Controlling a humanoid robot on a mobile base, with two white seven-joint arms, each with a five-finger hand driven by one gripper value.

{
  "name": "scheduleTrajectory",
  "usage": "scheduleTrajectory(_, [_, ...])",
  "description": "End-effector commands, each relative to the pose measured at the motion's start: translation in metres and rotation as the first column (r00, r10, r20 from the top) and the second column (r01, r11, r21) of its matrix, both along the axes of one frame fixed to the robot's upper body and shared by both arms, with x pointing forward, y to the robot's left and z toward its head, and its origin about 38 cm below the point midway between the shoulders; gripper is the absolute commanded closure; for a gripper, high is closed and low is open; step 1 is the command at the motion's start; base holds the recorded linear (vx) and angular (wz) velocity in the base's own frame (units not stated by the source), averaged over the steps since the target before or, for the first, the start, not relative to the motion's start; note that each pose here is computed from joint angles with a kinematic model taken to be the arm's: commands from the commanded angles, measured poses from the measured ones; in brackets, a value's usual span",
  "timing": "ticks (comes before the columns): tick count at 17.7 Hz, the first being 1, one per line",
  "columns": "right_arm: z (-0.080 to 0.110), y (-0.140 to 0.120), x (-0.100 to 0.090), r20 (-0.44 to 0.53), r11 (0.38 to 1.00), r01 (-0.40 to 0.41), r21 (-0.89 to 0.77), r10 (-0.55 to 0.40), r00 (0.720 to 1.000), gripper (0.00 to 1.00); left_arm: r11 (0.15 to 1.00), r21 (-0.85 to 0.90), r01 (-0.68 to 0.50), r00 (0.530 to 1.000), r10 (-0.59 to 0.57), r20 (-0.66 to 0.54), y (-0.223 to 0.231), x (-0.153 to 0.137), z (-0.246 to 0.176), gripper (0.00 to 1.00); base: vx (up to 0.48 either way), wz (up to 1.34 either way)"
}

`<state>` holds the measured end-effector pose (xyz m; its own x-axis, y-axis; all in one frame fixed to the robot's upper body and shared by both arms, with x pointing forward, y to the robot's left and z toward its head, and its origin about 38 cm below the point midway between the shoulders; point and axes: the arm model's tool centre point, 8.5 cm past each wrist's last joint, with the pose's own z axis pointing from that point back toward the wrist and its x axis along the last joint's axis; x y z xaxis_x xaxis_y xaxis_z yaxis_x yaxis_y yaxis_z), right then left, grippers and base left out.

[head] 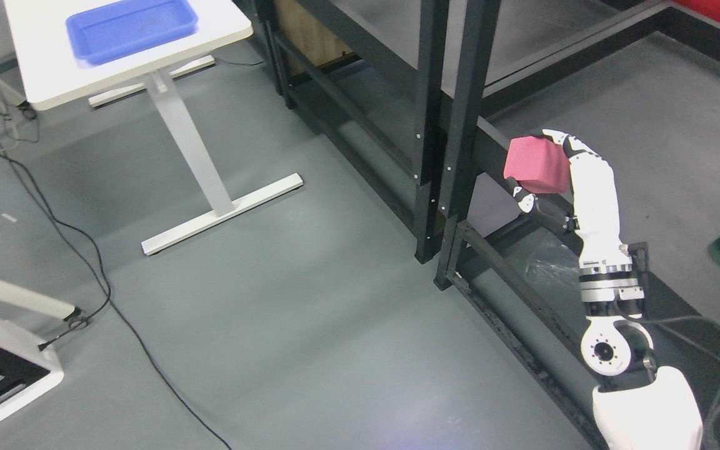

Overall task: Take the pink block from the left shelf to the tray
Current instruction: 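Carry the pink cube in the right hand toward the blue tray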

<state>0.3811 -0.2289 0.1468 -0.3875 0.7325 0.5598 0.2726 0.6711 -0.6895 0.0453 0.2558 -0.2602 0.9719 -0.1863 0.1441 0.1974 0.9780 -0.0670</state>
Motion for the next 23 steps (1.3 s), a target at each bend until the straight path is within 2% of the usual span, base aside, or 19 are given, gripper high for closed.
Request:
scheduleTrajectory(1, [0.004,-0.002,-0.002,0.020,1.000,-0.020,-0.013,0.021,1.000,0.96,1.000,0.012,0.001,1.000,-0.001,0.019,0.009,0.006,0.001,0.00,-0.089,0.51])
scheduleTrajectory(14, [0.003,0.009,-0.003,0.021,0.998,-0.062,-0.020,0.063,0.998,0.96,1.000,0.012,0.001,1.000,-0.001,0.019,0.009,0.006,0.001,0.00,-0.030,0.43])
scheduleTrajectory(23, [0.003,0.013,-0.003,0.016,0.997,-0.073,-0.024,0.074,0.997,0.96,1.000,0.012,0.001,1.000,-0.001,0.021,0.009,0.006,0.001,0.00,0.062,0.33])
